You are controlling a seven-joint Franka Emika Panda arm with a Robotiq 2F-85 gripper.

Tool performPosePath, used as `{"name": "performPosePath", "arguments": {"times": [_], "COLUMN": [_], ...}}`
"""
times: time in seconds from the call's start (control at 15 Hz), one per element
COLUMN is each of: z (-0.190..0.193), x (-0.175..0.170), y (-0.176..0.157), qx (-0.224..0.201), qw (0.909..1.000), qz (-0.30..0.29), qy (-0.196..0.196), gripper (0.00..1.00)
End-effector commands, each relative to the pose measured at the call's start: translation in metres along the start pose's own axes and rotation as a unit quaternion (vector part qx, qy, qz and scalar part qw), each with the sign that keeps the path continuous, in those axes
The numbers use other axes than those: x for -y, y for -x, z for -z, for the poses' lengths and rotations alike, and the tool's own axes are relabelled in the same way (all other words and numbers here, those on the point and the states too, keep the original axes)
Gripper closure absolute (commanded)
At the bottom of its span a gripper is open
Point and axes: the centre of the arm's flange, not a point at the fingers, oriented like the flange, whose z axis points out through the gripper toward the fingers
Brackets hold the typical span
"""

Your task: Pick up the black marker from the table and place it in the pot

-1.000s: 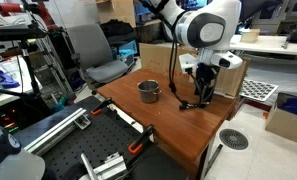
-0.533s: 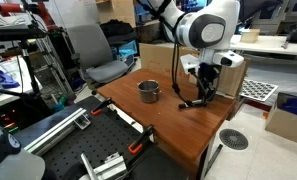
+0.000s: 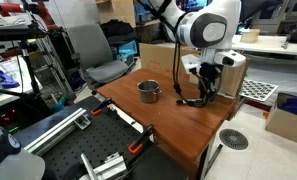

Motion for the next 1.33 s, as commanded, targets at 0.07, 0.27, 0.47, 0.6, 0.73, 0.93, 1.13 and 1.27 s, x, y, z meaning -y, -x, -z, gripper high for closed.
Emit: {"name": "performPosePath", "arguments": {"times": [0.07, 0.27, 0.47, 0.6, 0.73, 0.93, 1.13, 1.27], "z": [0.008, 0.023, 0.051, 0.074, 0.097, 0.118, 0.123, 0.119], "x": [0.0, -0.002, -0.01, -0.019, -0.026, -0.027, -0.017, -0.01], "y": [0.01, 0.024, 0.04, 0.051, 0.062, 0.085, 0.111, 0.128], "qx": [-0.005, -0.004, -0.017, -0.028, -0.045, -0.058, -0.081, -0.098], "qw": [0.9997, 0.9986, 0.9964, 0.9945, 0.9912, 0.9858, 0.9818, 0.9775], "qz": [0.024, 0.051, 0.076, 0.085, 0.095, 0.117, 0.132, 0.144], "qy": [-0.008, -0.015, -0.034, -0.054, -0.081, -0.106, -0.11, -0.119], "gripper": [0.94, 0.94, 0.94, 0.94, 0.94, 0.94, 0.94, 0.94]}}
